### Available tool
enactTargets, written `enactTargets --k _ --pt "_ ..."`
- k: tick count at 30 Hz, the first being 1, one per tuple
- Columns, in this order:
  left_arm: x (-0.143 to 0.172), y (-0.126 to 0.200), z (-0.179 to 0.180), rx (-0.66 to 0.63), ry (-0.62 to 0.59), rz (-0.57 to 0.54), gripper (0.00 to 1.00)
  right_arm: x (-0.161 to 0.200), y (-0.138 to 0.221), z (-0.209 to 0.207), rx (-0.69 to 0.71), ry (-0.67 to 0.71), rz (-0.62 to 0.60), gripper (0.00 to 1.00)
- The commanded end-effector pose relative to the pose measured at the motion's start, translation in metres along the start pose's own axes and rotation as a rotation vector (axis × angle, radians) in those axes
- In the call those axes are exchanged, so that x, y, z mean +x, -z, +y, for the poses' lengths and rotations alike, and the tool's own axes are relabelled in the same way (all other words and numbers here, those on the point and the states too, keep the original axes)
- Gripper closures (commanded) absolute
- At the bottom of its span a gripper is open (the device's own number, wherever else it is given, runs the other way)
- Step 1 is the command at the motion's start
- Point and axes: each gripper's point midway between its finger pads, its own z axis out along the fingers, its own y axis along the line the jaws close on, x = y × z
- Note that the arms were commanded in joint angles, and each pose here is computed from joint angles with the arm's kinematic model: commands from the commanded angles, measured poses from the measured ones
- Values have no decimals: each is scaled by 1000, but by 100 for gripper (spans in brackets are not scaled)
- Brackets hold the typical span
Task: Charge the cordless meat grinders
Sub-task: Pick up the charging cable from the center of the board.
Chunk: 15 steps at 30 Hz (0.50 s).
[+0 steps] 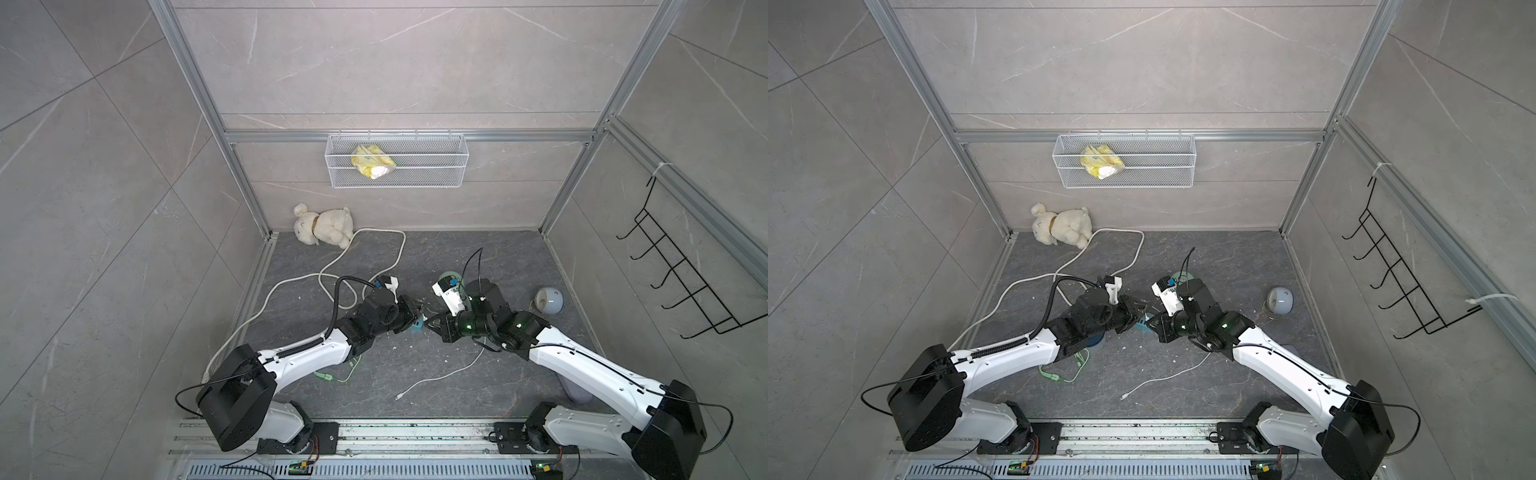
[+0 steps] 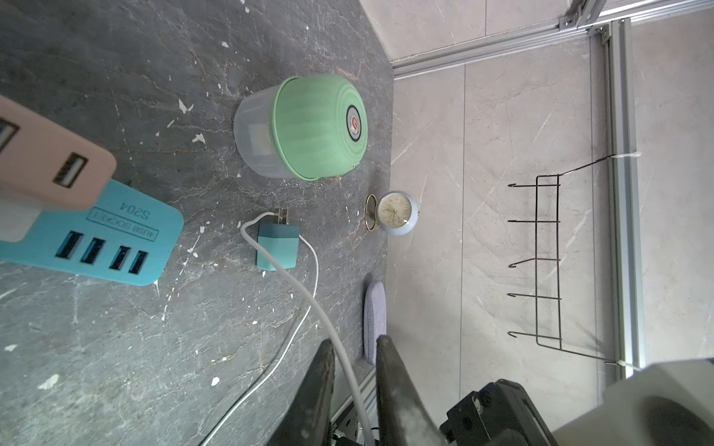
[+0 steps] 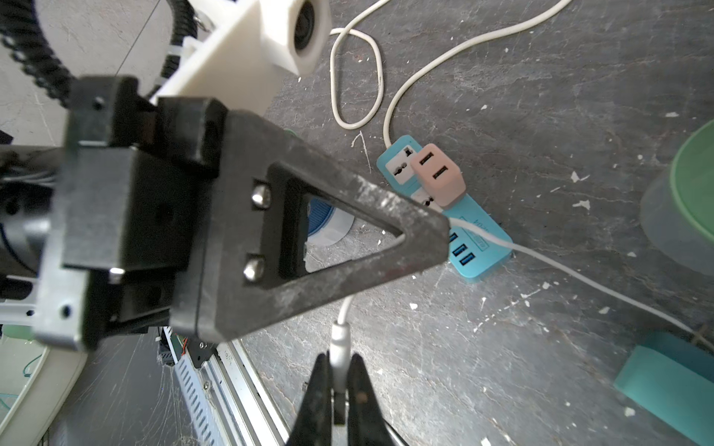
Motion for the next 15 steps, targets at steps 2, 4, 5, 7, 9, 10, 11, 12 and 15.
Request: enactTargets --k 2,4,5,7,9,10,11,12,15 --pt "-8 -1 -29 74 -8 -23 91 0 -4 4 -28 -8 -5 100" --pt "-8 0 -30 77 -24 -24 97 2 -4 3 -26 -11 -2 94" --pt "-8 0 -31 77 -36 -24 100 3 -3 3 -26 -12 0 85" --pt "-10 2 -34 75 -82 -32 100 3 1 4 -21 -16 -2 60" --pt "-13 4 -39 69 -176 -40 100 1 10 5 -9 -20 -16 43" --pt "-13 5 -41 61 -247 -35 100 -2 16 4 5 -31 -29 36" --pt "-12 6 -46 63 -328 -25 100 -5 22 2 23 -51 -42 34" --pt "-10 6 -50 66 -410 -8 100 -9 28 0 39 -74 -57 33" --pt "1 8 -58 105 -668 42 100 -25 44 -11 100 -211 -108 31"
